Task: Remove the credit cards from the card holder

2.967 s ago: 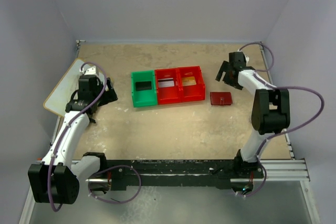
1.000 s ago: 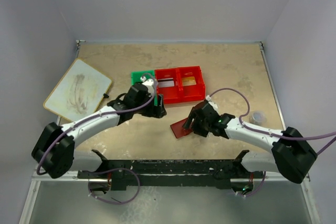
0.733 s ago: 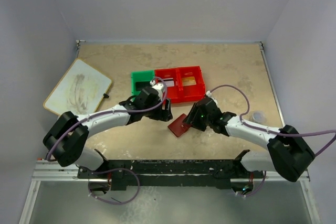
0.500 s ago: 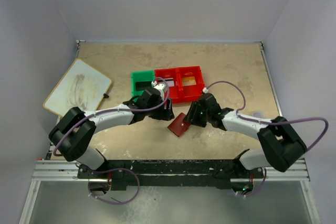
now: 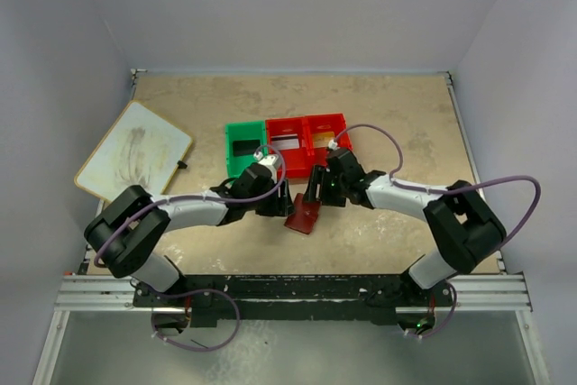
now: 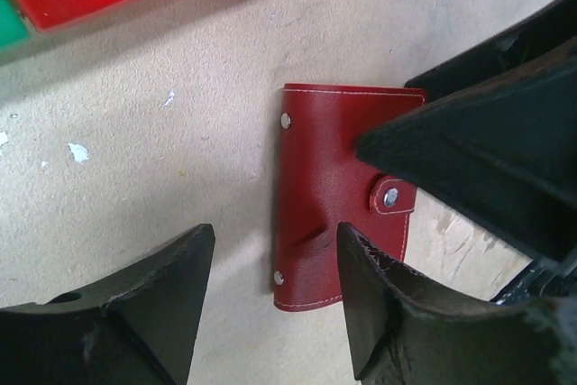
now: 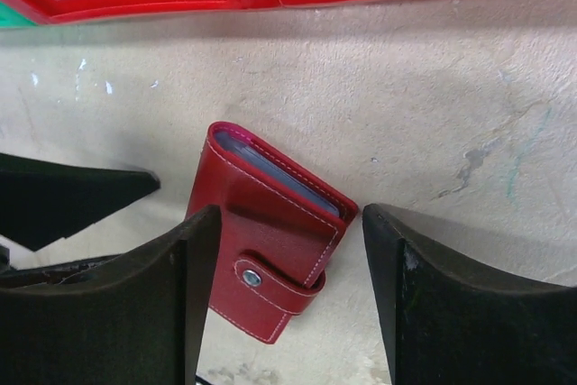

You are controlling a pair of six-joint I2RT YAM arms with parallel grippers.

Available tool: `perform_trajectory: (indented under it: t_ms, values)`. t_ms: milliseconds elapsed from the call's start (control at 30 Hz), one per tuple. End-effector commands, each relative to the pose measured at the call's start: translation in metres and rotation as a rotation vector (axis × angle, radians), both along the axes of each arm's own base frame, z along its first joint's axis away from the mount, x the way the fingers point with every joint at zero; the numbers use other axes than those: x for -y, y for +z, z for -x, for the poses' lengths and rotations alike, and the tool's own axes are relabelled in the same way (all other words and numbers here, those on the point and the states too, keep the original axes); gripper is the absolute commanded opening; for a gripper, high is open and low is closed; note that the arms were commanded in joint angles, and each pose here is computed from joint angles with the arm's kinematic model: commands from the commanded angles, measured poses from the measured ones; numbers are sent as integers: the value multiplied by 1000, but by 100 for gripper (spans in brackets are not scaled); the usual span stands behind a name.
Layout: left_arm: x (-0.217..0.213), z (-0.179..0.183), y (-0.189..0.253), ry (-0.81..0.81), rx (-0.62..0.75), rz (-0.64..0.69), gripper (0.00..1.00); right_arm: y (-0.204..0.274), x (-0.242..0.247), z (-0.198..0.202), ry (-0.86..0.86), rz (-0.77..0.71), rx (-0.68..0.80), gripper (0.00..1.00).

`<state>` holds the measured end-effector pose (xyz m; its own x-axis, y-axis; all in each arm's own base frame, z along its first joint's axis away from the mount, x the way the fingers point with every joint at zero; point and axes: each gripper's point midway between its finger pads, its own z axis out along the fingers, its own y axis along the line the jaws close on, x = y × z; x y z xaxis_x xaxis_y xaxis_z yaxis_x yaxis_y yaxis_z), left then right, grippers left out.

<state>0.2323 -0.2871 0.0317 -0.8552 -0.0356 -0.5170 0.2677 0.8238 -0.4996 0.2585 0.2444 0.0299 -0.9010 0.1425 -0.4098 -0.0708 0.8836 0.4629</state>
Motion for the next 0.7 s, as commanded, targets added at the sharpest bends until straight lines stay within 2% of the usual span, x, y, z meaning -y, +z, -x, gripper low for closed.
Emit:
perform_trajectory:
  t_ms: [0,133,400,533,667]
  values:
    - [5,5,-7,14,-23,39,54,-8,-3,14,-33,149,-36,68]
    - [4,9,-10,33,-30,34,49,-11,15,18,-147,308,-65,65]
    - [-13,20,-20,58,-43,2,41,18,15,15,-225,254,-21,69]
    - [-10,25,-18,23,-46,7,41,32,-2,16,-150,175,-2,65]
    - [-12,25,-20,14,-44,-25,38,36,-12,17,-109,159,-10,60]
